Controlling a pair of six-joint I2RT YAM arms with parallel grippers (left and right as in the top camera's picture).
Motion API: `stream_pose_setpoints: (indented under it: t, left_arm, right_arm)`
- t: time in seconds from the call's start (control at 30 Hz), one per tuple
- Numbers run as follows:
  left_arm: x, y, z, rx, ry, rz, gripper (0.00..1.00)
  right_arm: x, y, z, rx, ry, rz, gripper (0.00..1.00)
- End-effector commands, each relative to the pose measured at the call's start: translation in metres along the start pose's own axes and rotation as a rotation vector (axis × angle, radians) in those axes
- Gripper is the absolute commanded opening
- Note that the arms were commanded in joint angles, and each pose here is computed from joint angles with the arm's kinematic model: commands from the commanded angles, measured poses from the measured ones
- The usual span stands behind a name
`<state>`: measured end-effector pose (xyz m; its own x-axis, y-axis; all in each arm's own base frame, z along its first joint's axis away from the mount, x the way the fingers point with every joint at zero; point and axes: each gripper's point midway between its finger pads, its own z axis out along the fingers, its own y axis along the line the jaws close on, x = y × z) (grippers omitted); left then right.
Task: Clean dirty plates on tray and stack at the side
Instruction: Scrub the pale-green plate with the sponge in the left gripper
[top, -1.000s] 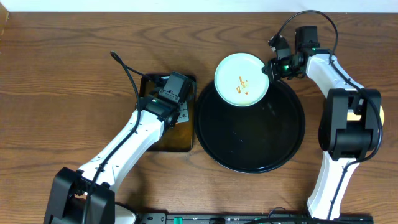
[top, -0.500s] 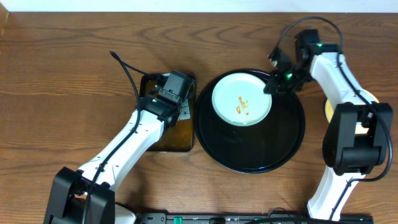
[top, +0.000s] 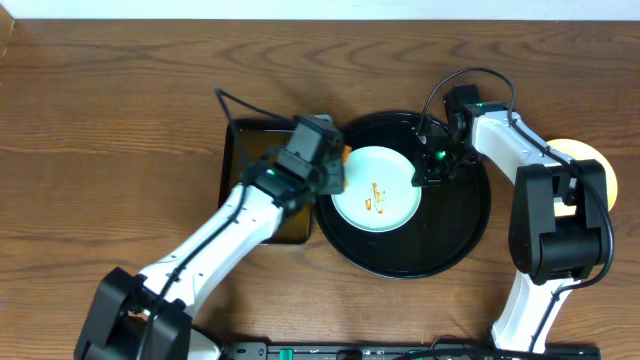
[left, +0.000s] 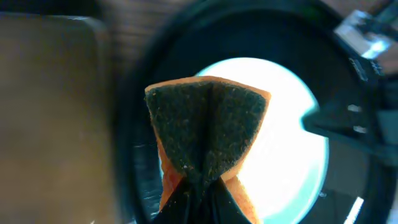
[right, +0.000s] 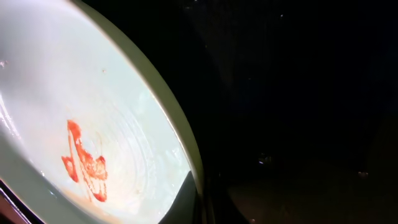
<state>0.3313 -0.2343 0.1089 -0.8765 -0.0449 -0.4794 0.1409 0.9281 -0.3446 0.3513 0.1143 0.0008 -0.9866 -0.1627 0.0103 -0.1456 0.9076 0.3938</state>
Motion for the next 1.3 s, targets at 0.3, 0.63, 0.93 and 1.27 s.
stream_pose_setpoints:
  t: [0.3, 0.63, 0.93, 1.27]
  left_arm:
    - [0.047, -0.074, 0.065, 0.167, 0.076, 0.001, 0.08]
    - [0.081, -0.067, 0.100, 0.094, 0.127, 0.033, 0.08]
    - [0.055, 0.017, 0.101, -0.154, 0.099, -0.067, 0.08]
    - [0.031, 0.042, 0.072, -0.234, 0.065, 0.082, 0.07]
  right_arm:
    - [0.008, 0.005, 0.006, 0.015, 0.023, 0.005, 0.01]
    - [0.010, 0.006, 0.006, 0.015, 0.033, 0.008, 0.01]
    - [0.012, 0.006, 0.006, 0.015, 0.041, 0.011, 0.01]
    - [0.012, 0.006, 0.006, 0.015, 0.041, 0.008, 0.01]
